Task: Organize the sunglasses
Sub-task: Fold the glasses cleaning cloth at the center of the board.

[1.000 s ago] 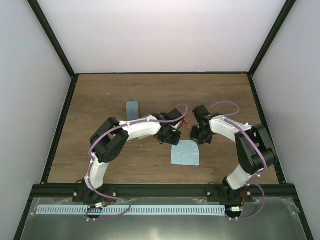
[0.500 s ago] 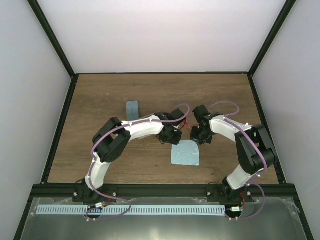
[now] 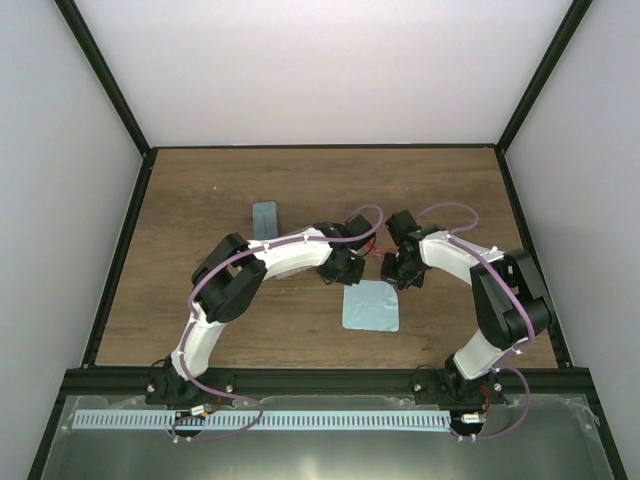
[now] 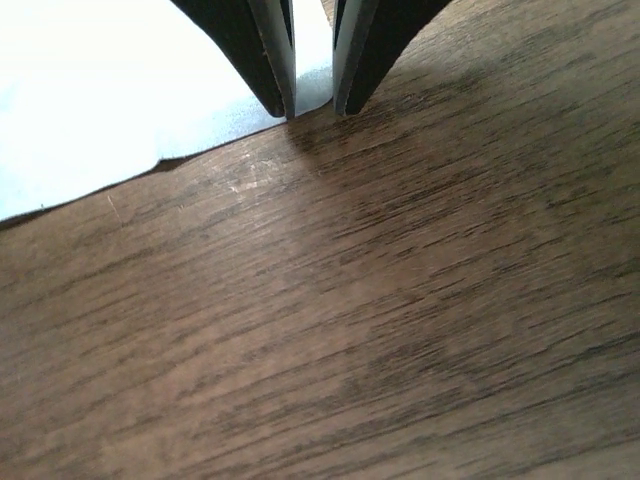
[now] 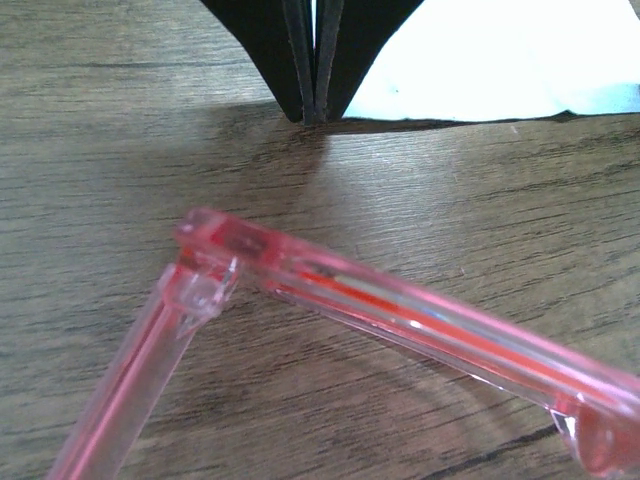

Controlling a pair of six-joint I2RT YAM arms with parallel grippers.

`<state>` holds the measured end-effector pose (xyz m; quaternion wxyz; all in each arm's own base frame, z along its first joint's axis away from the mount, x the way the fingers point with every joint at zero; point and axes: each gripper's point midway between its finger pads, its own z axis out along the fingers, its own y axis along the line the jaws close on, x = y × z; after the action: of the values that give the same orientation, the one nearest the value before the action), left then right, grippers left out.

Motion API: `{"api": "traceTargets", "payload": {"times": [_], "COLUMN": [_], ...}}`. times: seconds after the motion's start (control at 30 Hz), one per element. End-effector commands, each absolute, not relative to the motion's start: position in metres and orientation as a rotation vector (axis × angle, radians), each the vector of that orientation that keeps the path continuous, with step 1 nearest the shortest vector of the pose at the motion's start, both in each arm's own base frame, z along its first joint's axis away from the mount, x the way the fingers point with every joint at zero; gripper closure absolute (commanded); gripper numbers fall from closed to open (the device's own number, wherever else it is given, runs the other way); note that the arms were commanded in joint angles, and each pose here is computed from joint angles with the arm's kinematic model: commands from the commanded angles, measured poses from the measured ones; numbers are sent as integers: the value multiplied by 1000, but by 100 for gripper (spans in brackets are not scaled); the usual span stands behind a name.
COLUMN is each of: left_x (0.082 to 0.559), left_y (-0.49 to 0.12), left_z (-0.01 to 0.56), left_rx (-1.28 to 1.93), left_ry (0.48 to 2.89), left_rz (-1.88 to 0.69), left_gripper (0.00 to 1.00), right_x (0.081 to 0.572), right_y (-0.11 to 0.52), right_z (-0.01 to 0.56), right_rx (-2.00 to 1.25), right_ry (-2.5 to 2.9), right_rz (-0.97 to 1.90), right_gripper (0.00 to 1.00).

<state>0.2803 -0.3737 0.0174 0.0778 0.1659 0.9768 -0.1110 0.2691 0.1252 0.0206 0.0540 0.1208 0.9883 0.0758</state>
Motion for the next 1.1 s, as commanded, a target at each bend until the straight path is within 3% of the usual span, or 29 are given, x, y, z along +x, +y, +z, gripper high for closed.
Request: {"api": "traceTargets", "payload": {"times": [0.0,0.23,0.57,1.07], "left_x": [261,249,264,275], "left_y": [-356,-362,-375,-373], "left_z": [-19,-19,24,50], "left_rx": [514,511,494,444], "left_ry": [3027,3040,2936,2871], "left_rz": [-227,-362,-489,-528], "left_gripper": [92,96,96,96], "right_x": [269,270,274,264], "right_y": [126,126,132,130], "right_z": [27,29,39,38], "right_rx": [327,323,329,323], "right_ry": [2987,2982,2954,2962], "right_rz": [225,226,283,298], "right_gripper": [99,99,99,99]}}
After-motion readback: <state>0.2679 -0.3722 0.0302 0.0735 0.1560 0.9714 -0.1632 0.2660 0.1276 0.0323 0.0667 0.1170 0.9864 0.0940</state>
